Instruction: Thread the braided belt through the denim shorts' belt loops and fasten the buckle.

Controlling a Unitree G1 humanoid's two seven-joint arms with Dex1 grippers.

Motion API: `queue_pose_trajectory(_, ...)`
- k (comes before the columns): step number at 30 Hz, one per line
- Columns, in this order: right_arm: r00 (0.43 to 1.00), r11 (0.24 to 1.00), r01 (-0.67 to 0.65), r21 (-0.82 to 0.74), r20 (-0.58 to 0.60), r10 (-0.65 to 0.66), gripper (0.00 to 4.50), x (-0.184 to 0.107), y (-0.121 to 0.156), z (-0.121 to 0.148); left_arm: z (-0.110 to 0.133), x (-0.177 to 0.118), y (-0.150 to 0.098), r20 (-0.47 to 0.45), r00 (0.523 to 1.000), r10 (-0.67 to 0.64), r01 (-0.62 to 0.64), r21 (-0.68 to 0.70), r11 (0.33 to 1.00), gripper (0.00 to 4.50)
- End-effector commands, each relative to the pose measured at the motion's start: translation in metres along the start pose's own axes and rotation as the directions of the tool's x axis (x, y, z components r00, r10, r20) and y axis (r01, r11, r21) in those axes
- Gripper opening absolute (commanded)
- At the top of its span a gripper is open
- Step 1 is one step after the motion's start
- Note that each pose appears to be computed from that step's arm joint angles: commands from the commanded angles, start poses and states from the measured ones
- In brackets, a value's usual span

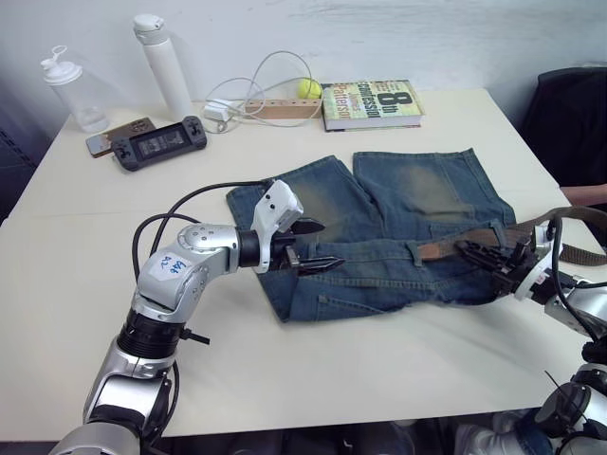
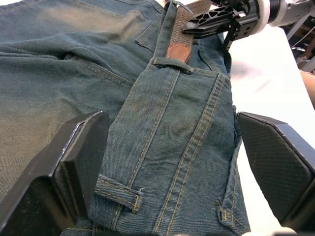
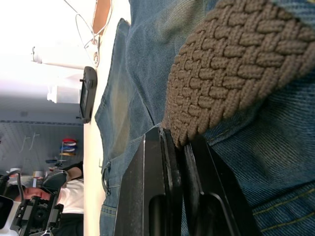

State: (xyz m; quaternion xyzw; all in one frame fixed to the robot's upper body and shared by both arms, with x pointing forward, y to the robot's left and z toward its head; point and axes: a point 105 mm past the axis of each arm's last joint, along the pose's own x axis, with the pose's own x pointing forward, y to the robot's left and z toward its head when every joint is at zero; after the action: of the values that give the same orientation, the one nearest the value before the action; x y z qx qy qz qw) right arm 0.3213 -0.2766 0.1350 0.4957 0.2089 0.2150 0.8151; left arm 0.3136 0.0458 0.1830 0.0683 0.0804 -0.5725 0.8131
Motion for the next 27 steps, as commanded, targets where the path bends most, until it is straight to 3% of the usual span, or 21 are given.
queue_pose_trajectory(1, 0.996, 0.996, -0.086, 0.017, -0.011, 0.086, 0.02, 0.006, 0.013, -0.007, 0.013, -0.002, -0.003, 0.039, 0.999, -0.010, 0.009, 0.043, 0.999, 4.50)
queue_pose_trajectory(4, 0.985, 0.983, -0.160, 0.089, -0.049, 0.165, 0.02, 0.015, 0.017, -0.024, 0.012, -0.002, -0.003, 0.039, 0.999, -0.008, 0.007, 0.042, 0.999, 4.50)
queue_pose_trajectory(8, 0.983, 0.986, -0.134, 0.099, -0.114, 0.145, 0.02, 0.030, 0.011, -0.047, 0.013, -0.001, -0.004, 0.040, 0.999, -0.009, 0.007, 0.045, 0.999, 4.50)
queue_pose_trajectory(14, 0.978, 0.988, -0.140, 0.065, -0.146, 0.149, 0.02, 0.054, 0.020, -0.062, 0.015, -0.001, -0.005, 0.042, 0.999, -0.006, 0.004, 0.050, 0.999, 4.50)
queue_pose_trajectory(25, 0.967, 0.989, -0.145, 0.030, -0.207, 0.148, 0.02, 0.065, 0.039, -0.094, 0.016, 0.006, -0.010, 0.039, 0.999, -0.031, 0.028, 0.064, 0.998, 4.50)
queue_pose_trajectory(27, 0.970, 0.989, -0.146, 0.018, -0.193, 0.147, 0.84, 0.063, 0.041, -0.092, 0.015, 0.007, -0.010, 0.036, 0.999, -0.037, 0.034, 0.068, 0.997, 4.50)
